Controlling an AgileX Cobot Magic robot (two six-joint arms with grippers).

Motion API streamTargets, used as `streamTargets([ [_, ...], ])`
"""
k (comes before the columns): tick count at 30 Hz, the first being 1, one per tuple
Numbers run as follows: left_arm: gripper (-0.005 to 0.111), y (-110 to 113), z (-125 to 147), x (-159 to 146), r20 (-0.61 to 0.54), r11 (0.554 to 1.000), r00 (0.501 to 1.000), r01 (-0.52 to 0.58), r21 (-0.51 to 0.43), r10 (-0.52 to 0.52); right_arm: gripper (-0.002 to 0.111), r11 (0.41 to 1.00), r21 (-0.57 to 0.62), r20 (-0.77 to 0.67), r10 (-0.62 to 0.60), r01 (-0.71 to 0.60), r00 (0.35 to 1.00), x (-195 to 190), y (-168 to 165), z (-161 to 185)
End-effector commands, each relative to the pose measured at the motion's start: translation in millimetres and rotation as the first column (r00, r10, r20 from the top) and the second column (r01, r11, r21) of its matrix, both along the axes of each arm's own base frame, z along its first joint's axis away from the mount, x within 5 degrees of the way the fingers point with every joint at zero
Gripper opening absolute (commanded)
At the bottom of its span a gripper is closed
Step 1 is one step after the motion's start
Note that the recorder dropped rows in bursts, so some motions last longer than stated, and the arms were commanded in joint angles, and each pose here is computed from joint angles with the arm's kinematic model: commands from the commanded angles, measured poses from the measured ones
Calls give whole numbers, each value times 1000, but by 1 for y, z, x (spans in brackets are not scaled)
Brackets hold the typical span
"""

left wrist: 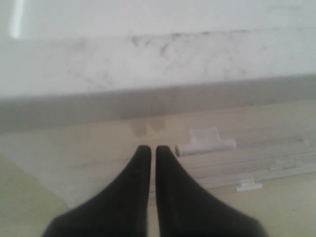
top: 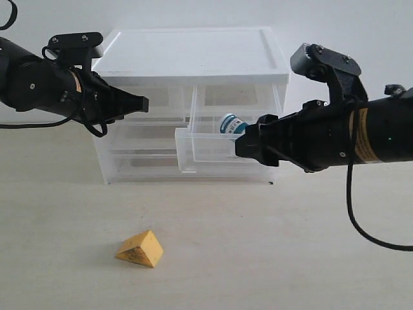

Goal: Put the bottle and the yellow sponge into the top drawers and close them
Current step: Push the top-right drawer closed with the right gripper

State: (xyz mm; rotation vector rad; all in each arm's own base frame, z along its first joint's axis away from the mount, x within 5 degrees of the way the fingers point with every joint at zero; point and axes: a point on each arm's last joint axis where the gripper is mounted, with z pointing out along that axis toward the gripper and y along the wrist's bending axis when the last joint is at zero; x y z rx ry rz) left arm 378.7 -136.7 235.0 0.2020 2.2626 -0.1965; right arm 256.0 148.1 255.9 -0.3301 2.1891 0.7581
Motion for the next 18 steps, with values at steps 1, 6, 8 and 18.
streamTargets([
  [1,4,0,4,2,26,1000,1000,7,-5,-6,60,999,-36,29,-14,15,999,3,-2,-2],
  [6,4,0,4,2,23,1000,1000,5,-3,-5,60,998,-56,-10,-7,7,1000,15,4,-16],
  [8,4,1,4,1,16,1000,1000,3,0,-3,60,997,-73,-14,-16,14,1000,26,7,-22],
  [18,4,0,4,2,26,1000,1000,12,3,-12,60,997,-67,46,-40,43,998,50,15,-10],
])
